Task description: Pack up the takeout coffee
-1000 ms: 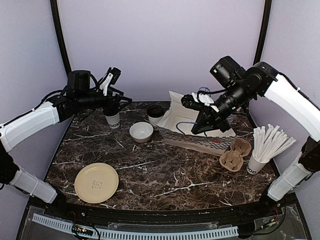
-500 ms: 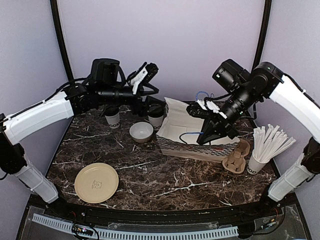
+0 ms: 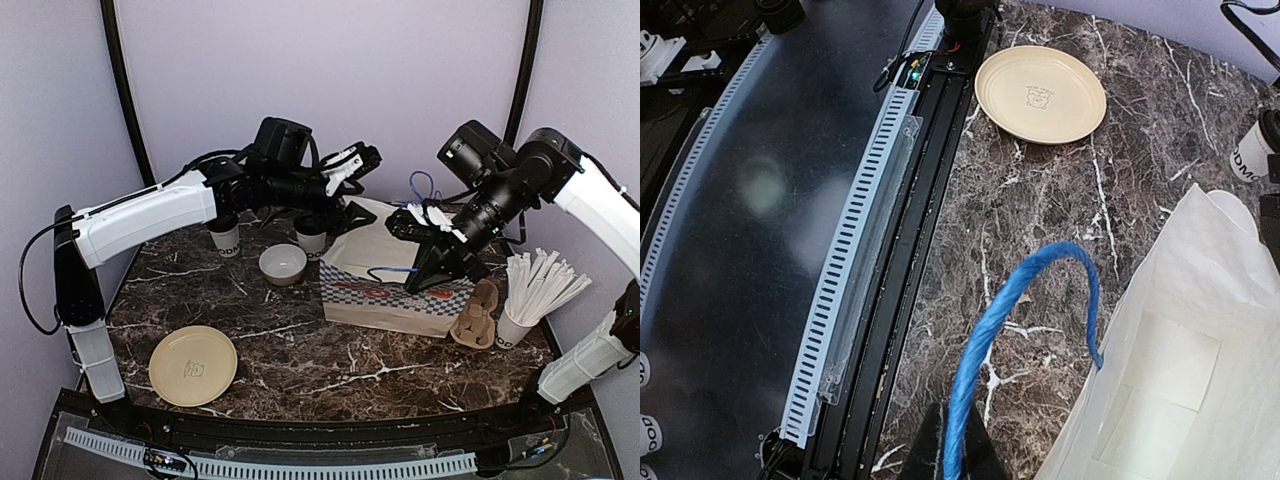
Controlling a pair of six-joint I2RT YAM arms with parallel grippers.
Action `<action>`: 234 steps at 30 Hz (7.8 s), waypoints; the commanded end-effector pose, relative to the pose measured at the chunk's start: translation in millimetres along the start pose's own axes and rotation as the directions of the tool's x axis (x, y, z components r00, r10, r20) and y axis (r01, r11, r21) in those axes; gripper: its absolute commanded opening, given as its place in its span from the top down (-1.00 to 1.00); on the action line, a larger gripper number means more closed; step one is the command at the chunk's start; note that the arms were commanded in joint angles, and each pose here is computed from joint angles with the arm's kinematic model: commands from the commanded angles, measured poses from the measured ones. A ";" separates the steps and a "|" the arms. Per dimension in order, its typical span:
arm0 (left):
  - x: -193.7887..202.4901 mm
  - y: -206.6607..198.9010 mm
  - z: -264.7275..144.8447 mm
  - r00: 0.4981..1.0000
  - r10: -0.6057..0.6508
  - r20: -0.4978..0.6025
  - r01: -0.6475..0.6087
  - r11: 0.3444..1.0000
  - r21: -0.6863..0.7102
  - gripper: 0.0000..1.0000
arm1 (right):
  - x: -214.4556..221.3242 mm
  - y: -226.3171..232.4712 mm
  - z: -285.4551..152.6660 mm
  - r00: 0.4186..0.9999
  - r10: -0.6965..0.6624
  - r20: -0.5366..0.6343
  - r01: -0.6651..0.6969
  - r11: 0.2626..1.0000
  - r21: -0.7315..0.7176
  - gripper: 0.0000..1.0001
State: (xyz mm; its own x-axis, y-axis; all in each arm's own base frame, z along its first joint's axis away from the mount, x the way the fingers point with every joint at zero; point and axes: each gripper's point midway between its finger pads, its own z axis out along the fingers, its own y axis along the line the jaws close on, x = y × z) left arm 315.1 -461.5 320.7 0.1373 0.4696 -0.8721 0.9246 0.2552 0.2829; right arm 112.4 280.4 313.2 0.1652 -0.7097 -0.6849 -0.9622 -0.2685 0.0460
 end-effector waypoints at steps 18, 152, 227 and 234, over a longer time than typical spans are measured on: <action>-25.8 -7.0 18.6 0.979 0.199 -0.040 -0.198 0.980 0.020 -0.53 | -3.1 3.0 0.7 1.000 0.004 0.001 -0.004 1.000 -0.014 1.00; 80.7 15.7 -147.2 0.954 -0.289 -0.084 0.277 0.952 -0.133 -0.20 | 249.2 -126.9 64.5 0.686 0.644 -0.339 -0.450 0.741 0.499 0.21; 47.7 32.2 -112.1 0.950 -0.299 -0.088 0.299 0.954 -0.021 0.76 | -85.2 -118.9 -85.9 0.984 -0.110 0.141 0.011 0.827 0.562 0.39; 37.9 17.9 -107.2 0.943 -0.326 -0.061 0.330 0.939 0.091 1.00 | -134.0 -92.1 -52.2 0.958 -0.224 0.178 0.122 0.884 0.452 0.39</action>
State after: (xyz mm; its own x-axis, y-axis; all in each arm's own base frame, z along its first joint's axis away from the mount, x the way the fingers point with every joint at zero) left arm 310.4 -344.0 327.0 -0.1817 0.4359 -0.8815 0.9263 0.3769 -0.0045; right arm 218.0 342.6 432.6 0.2708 -0.5603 -0.7827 -0.9250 0.0736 -0.3727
